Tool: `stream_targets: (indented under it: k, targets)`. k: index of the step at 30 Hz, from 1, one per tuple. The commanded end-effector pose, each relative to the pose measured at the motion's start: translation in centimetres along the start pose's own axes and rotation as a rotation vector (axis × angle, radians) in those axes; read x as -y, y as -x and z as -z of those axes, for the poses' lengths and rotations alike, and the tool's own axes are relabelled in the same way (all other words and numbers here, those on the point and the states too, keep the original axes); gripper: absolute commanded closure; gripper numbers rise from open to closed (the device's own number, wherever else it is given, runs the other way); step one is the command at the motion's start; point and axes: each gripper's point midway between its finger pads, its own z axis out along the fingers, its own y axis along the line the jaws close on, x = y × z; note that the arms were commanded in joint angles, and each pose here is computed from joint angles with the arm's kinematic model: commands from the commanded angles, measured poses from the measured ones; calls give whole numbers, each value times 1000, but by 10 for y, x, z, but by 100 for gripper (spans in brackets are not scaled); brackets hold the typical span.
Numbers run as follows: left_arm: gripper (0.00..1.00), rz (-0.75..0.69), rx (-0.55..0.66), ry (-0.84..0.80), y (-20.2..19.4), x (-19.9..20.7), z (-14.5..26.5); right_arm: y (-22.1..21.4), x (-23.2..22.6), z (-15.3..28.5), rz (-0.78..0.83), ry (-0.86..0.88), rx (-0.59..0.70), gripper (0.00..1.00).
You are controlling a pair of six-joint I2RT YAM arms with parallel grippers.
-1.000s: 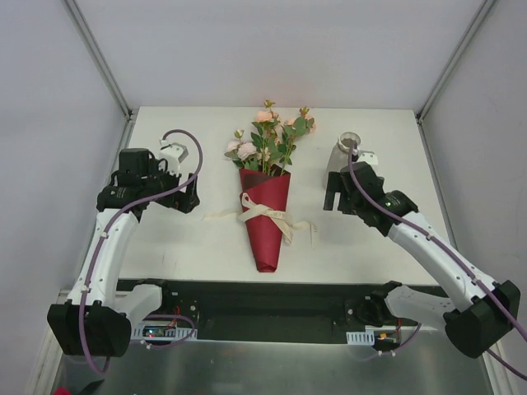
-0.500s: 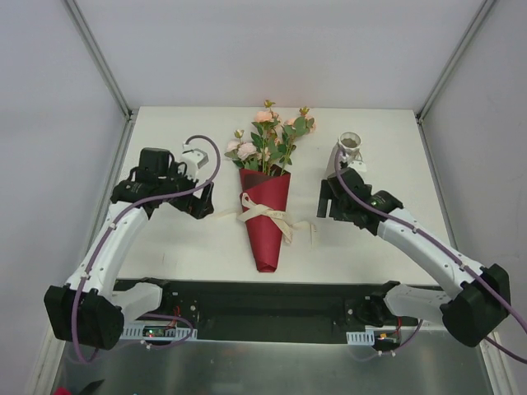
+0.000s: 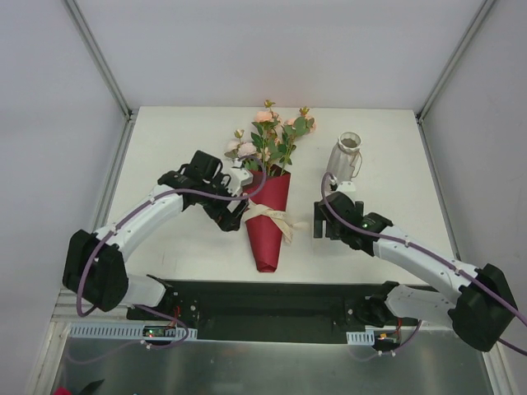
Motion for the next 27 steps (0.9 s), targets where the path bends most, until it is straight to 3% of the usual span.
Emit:
stream_targets:
  k: [1, 11, 15, 16, 19, 21, 25, 27]
  targets:
    - [1, -113, 22, -32, 30, 3, -26, 17, 4, 11, -36, 10, 115, 14]
    - [5, -146, 9, -47, 44, -9, -68, 11, 9, 12, -45, 14, 132, 15]
    - [26, -155, 25, -62, 47, -8, -73, 9, 9, 9, -42, 14, 132, 16]
    - [36, -155, 28, -73, 47, -6, -74, 10, 8, 9, -41, 14, 133, 16]
    - [56, -147, 29, -91, 48, -5, -77, 11, 6, 7, -44, 26, 140, 16]
    - [59, -140, 23, -105, 46, -2, -79, 12, 3, 5, -37, 37, 144, 16]
    - [53, -143, 22, -117, 40, 1, -77, 10, -6, -4, -25, 55, 133, 15]
    - [64, -143, 16, -115, 35, 2, -76, 10, -14, -11, -23, 73, 119, 15]
